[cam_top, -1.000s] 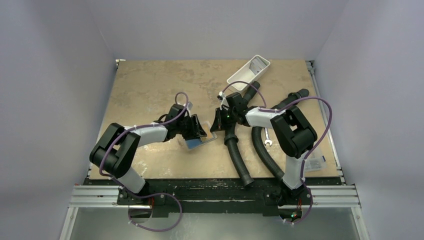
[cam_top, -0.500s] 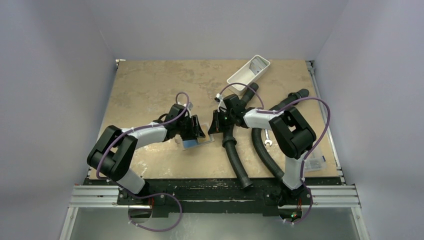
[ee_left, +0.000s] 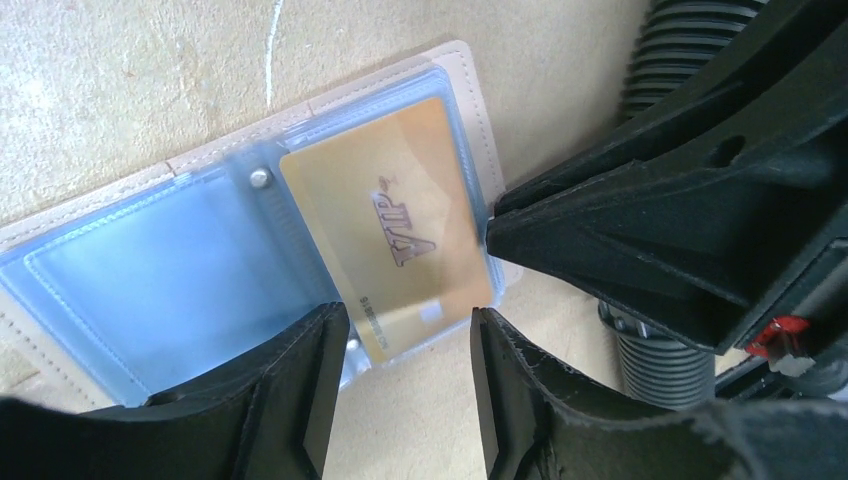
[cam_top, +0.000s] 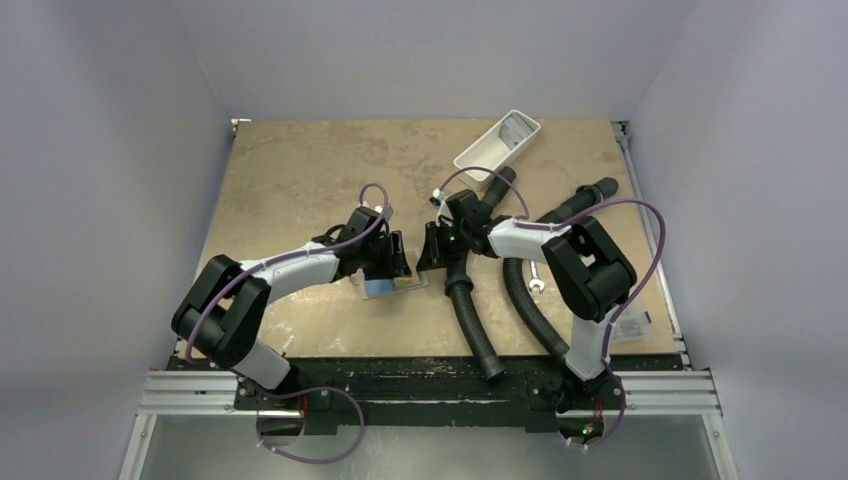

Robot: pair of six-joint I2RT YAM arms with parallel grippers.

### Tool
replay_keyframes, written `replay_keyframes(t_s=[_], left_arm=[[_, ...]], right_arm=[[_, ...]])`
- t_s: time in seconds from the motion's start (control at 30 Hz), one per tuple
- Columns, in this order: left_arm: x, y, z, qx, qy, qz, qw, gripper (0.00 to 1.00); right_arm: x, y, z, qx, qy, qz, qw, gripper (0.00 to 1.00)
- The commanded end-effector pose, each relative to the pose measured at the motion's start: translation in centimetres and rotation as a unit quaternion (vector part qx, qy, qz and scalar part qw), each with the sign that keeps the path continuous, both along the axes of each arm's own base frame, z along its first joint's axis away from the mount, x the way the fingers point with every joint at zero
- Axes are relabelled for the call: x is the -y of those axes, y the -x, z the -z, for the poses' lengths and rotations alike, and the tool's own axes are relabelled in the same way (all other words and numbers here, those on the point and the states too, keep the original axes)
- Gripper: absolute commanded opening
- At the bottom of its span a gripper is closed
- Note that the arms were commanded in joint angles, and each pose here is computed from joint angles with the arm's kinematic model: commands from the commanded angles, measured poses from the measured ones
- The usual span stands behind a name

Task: Put the credit cards into the card holder
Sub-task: Insert the credit card into the card holder.

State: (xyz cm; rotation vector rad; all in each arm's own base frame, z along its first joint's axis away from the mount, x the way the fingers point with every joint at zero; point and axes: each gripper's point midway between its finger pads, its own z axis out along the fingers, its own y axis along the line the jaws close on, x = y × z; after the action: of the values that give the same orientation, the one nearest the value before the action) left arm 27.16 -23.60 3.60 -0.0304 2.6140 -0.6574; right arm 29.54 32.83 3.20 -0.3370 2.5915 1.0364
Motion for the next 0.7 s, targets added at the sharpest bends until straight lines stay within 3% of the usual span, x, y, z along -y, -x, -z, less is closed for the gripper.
replay_keyframes(t_s=[0.0,0.23,0.4,0.53,0.67], left_arm=[[0.2,-0.6,-3.4,0.038,0.017,0.030,0.999,0.52],[-0.9,-0.1,-4.9,0.044,0.016,0.041,0.998,0.53],[-1.9,-2.3,-9.8,0.111,0.016,0.038,0.993,0.58],[-2.5,-4.2,-13.2,0.169,-0.010,0.047,0.984,0.61],[-2.5,-5.1,-14.1,0.198,-0.023,0.060,0.978,0.61]], right_arm=[[0.8,-0.9,-3.2,0.051,0.013,-0.003,0.999,0.27],[1.4,-2.7,-6.5,0.102,0.033,-0.006,0.994,0.41],[4.1,-6.3,-8.8,0.158,0.097,0.038,0.982,0.50],[9.3,-11.9,-11.6,0.223,0.176,0.114,0.952,0.55],[14.7,-17.9,-15.1,0.279,0.272,0.172,0.905,0.62]])
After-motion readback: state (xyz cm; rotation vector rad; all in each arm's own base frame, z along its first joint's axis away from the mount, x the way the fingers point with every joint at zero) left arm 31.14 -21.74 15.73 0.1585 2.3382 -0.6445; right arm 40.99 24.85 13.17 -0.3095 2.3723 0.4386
